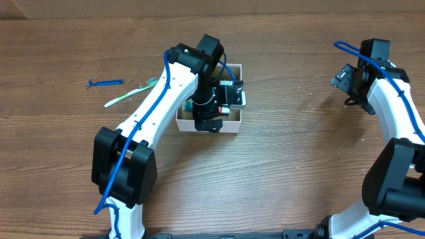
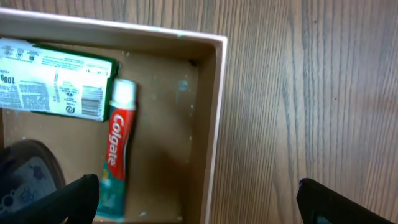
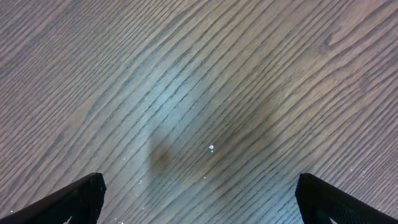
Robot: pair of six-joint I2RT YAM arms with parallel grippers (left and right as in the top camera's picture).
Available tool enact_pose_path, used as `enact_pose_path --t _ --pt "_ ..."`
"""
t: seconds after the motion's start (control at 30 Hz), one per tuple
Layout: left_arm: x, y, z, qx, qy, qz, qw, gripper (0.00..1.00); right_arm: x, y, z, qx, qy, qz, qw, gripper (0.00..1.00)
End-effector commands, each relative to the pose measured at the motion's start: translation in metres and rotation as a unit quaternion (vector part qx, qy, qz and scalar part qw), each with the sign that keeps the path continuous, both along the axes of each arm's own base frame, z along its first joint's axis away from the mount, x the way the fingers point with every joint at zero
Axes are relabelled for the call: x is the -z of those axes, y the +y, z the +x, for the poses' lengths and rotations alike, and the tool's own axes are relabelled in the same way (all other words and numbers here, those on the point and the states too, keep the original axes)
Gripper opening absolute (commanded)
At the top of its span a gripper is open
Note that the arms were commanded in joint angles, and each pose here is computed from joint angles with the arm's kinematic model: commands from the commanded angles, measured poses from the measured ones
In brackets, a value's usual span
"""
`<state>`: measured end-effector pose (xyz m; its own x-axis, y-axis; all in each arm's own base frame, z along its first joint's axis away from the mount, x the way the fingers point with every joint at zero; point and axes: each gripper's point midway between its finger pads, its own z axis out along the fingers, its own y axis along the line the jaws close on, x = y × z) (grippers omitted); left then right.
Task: Pack container
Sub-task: 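Lower the toothpaste tube into the box with the left gripper and release, then move the left gripper to the green toothbrush and grasp it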
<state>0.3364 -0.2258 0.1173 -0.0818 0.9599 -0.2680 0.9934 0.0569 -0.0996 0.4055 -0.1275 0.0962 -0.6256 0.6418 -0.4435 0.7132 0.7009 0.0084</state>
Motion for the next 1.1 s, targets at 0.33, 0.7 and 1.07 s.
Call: enact_pose_path --t 0.33,0.7,1.07 --pt "-0.156 0.099 0.061 -0.476 -0.089 -0.069 0.872 1.0 -0.005 -0.002 0.004 0.001 -0.007 -0.003 1.0 1.0" --pt "-0.071 0.253 0.111 -0.656 -0.03 -0.025 0.754 1.0 -0.005 -0.002 0.004 0.001 -0.007 -0.003 1.0 1.0" --pt "0.069 0.198 0.143 -0.513 -0.001 0.057 0.857 1.0 -0.005 -0.002 0.004 0.001 -0.007 -0.004 1.0 1.0"
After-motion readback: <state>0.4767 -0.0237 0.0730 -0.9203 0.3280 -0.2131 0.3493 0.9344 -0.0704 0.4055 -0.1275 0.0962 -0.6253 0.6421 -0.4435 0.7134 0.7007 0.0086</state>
